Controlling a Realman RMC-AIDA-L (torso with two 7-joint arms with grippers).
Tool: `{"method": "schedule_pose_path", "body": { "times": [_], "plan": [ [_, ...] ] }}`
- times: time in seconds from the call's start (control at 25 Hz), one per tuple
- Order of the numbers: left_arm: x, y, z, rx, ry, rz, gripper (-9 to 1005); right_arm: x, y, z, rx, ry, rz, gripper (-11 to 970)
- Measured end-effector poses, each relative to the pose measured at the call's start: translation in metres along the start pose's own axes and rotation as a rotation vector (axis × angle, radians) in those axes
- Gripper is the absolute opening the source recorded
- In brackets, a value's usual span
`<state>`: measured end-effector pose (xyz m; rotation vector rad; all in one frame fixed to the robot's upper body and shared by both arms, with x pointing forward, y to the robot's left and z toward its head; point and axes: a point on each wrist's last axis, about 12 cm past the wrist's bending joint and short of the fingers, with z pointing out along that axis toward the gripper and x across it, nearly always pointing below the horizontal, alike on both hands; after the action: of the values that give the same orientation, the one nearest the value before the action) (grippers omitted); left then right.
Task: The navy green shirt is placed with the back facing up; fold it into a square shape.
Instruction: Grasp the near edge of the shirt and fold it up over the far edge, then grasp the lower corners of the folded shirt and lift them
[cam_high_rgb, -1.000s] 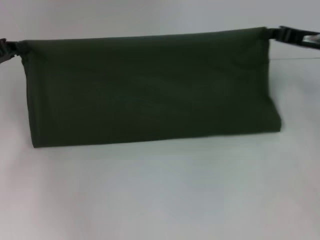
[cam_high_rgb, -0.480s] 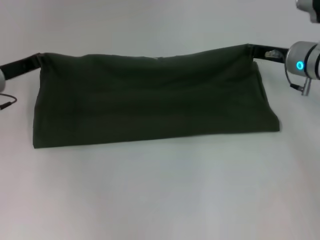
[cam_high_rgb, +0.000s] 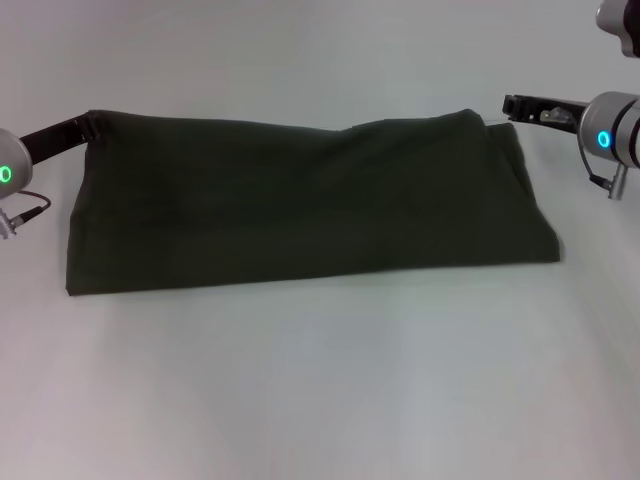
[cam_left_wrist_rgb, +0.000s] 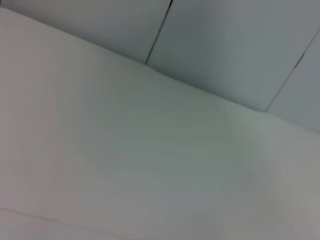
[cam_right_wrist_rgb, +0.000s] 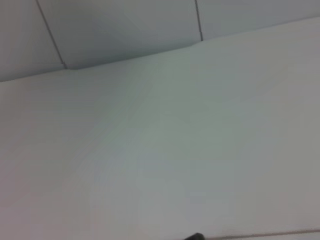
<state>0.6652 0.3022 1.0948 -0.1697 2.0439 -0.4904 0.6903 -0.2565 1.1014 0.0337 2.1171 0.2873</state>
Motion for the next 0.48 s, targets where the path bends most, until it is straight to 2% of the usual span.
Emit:
{"method": "schedule_pose_path", "body": {
  "times": [0.12, 0.24, 0.32, 0.4, 0.48],
  "plan": [
    [-0.001, 0.002, 0.0, -0.023, -0.017, -0.019, 154, 0.001, -0.001, 0.0, 0.003, 0.001, -0.002, 201],
    [-0.004, 0.007, -0.001, -0.059, -0.033, -0.024, 209, 0.002, -0.003, -0.001, 0.002, 0.003, -0.001, 324],
    [-0.013, 0.016, -0.005, -0.076, -0.049, -0.017, 250, 0.002, -0.007, -0.002, 0.006, 0.003, 0.002, 406],
    [-0.02, 0.026, -0.011, -0.069, -0.058, -0.018, 291, 0.004, -0.011, -0.004, 0.013, 0.005, 0.008, 495],
    [-0.025, 0.032, -0.02, -0.02, -0.054, -0.026, 332, 0.006, -0.016, -0.006, 0.011, 0.006, 0.018, 590]
  ]
}}
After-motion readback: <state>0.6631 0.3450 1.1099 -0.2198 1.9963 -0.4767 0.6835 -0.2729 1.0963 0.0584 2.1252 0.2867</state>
